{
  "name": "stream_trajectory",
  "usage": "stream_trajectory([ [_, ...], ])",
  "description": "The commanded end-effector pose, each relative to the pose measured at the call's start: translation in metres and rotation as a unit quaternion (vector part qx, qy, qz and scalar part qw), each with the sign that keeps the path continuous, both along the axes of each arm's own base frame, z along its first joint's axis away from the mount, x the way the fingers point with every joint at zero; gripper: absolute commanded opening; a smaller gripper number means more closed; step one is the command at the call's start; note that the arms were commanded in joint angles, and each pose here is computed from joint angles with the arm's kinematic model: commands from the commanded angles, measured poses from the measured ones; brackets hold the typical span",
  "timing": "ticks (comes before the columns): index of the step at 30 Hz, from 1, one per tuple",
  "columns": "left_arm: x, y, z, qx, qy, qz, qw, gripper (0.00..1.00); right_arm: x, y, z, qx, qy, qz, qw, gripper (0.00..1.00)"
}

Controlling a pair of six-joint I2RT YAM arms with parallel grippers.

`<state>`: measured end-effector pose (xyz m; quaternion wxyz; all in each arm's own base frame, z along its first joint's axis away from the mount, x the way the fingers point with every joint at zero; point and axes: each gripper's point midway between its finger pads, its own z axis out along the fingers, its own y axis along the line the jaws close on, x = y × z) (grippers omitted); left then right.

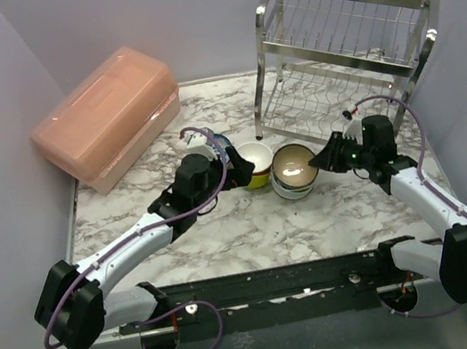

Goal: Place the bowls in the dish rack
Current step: Pick up the bowl from the center of the board.

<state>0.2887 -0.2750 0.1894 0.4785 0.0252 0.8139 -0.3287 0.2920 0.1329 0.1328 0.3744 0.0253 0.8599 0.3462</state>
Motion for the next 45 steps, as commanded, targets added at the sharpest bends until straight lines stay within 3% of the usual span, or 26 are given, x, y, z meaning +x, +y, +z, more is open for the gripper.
stream_trajectory([
  [1, 0.000, -0.015, 0.011, -0.024, 0.003, -0.020, 1.000, 0.99, 0.007, 0.005, 0.034, 0.004, -0.051, 0.016, 0.999, 0.19],
  [8, -0.004, -0.034, 0.021, -0.059, 0.008, -0.057, 0.997, 0.99, 0.010, 0.002, 0.058, 0.001, -0.089, 0.005, 0.996, 0.01],
  [16, -0.013, -0.054, 0.038, -0.110, 0.014, -0.103, 0.989, 0.99, 0.011, 0.000, 0.089, 0.005, -0.143, -0.002, 0.990, 0.00],
  [26, -0.041, -0.087, 0.059, -0.192, 0.033, -0.210, 0.958, 0.99, 0.001, 0.017, 0.130, 0.058, -0.202, 0.041, 0.977, 0.01],
  [45, -0.056, -0.125, 0.060, -0.250, 0.050, -0.246, 0.935, 0.96, -0.009, 0.027, 0.141, 0.093, -0.208, 0.069, 0.971, 0.01],
])
